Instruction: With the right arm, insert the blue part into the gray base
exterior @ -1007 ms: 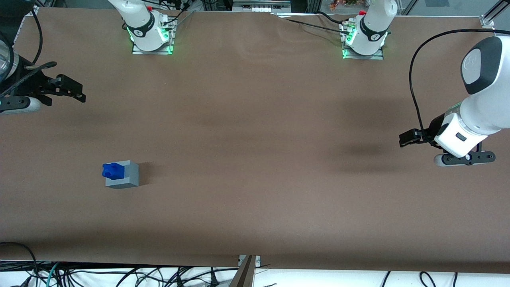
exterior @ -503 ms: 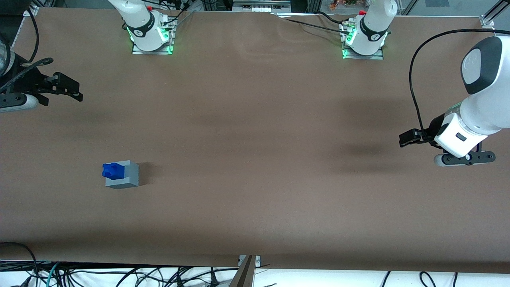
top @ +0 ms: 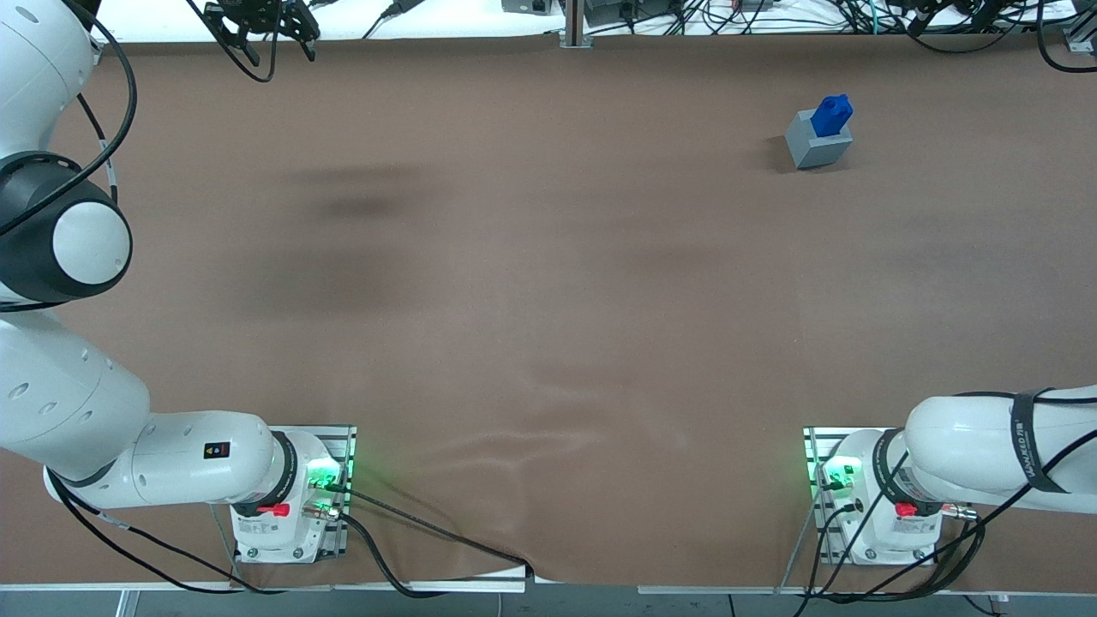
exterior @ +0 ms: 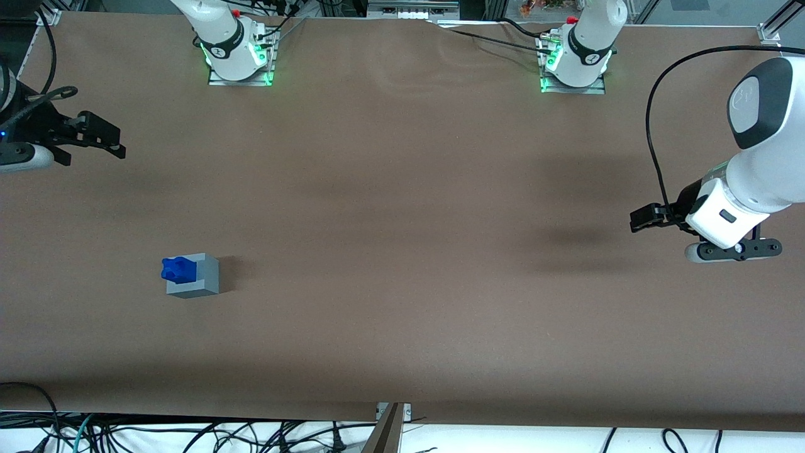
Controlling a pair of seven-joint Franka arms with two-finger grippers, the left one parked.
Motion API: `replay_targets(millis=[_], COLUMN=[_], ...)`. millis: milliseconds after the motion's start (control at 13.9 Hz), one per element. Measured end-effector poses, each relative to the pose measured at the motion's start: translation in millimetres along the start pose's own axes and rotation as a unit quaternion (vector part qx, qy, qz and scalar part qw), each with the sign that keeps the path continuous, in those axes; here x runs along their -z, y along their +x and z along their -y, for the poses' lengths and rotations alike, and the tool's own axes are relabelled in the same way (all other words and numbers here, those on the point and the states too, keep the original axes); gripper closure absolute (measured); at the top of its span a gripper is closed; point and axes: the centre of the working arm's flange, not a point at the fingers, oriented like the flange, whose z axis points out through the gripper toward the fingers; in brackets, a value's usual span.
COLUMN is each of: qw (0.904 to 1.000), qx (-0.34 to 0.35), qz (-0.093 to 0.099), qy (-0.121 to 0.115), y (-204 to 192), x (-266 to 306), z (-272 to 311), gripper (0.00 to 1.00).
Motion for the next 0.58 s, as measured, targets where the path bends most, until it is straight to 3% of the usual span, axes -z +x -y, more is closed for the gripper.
replay_targets(millis=[575], qw=[1.0000], qx=[0.000], qz=[0.007], qy=[-0.002], y=[-2.2], x=[-2.0], z=[-1.4], gripper=[0.00])
